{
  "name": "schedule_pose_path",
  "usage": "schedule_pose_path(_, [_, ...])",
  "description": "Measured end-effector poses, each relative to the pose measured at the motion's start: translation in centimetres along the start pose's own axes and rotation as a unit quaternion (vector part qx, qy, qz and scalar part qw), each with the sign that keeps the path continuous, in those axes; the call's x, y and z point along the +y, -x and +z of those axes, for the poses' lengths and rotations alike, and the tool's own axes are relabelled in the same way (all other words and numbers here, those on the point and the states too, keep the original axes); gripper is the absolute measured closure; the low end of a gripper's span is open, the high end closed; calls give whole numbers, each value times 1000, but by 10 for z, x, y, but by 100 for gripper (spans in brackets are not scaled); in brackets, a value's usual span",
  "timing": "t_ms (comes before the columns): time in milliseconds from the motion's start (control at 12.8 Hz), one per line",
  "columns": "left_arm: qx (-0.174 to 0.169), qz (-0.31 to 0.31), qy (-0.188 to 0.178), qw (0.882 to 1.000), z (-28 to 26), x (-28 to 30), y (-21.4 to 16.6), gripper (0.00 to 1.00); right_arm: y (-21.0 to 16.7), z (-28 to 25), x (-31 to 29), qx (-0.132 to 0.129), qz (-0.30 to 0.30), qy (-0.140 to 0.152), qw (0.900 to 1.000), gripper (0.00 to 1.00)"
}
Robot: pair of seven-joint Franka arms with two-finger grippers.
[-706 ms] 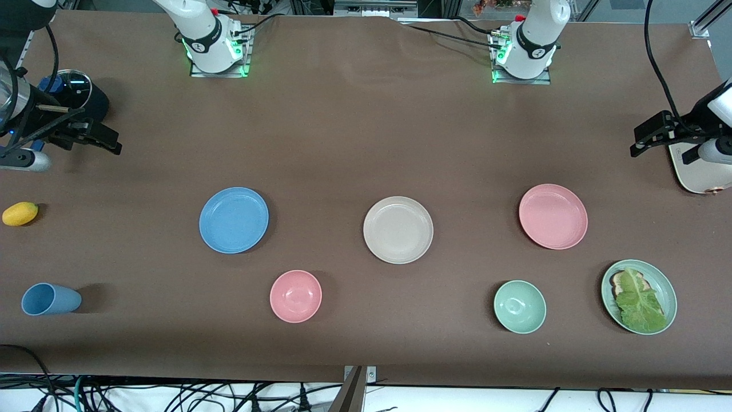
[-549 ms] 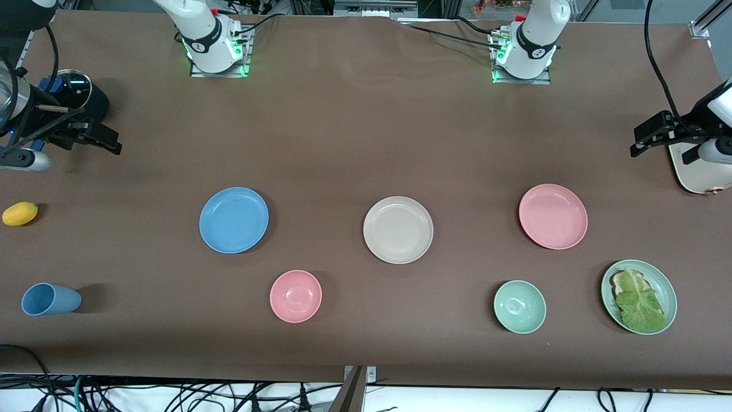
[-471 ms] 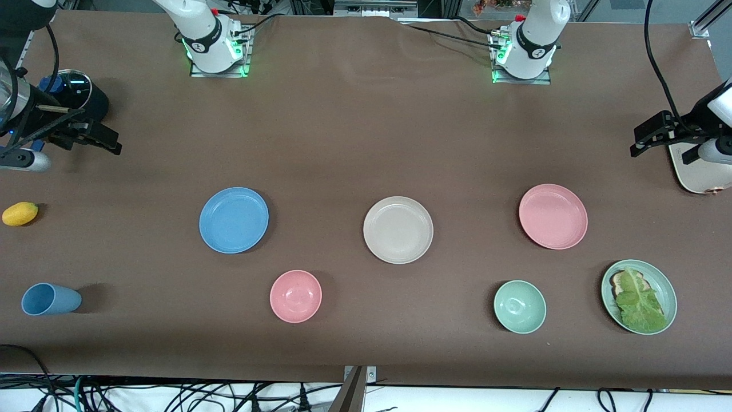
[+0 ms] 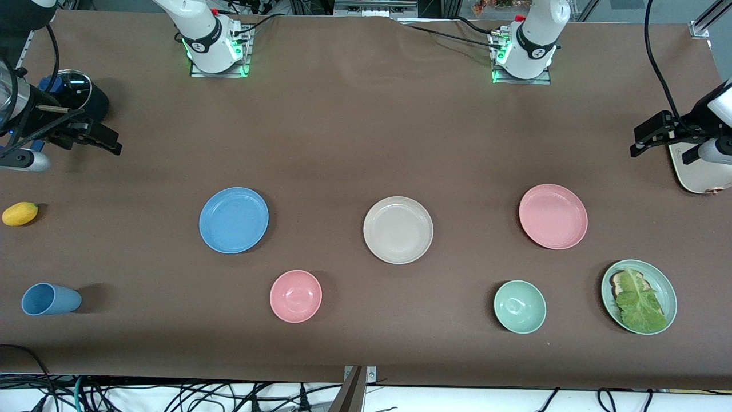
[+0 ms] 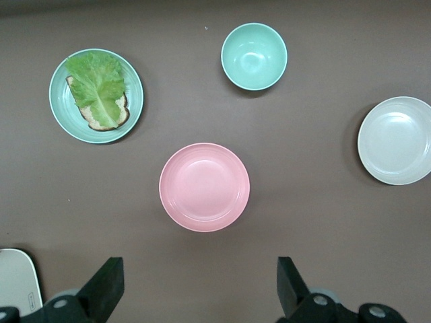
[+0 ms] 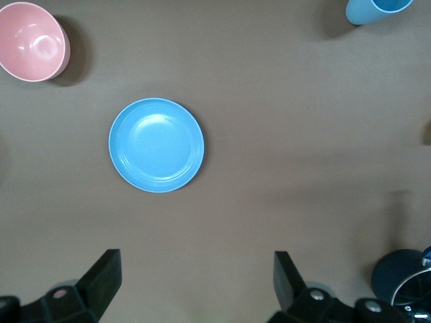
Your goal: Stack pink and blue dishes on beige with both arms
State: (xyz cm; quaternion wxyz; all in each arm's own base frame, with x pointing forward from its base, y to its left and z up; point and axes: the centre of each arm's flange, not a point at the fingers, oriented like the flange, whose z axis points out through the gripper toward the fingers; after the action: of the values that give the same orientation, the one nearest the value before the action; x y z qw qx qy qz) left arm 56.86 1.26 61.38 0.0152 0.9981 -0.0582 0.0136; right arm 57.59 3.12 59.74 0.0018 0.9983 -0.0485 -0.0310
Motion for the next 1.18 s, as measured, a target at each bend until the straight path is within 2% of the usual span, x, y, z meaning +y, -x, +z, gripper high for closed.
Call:
schedule_pose_path(706, [0,0,0,1000,0,0,0,0,0,0,-2,0,-5,0,1000,0])
schedule_pose_path(1176, [0,0,0,1000,0,0,0,0,0,0,-1,2,-44,7,999,0])
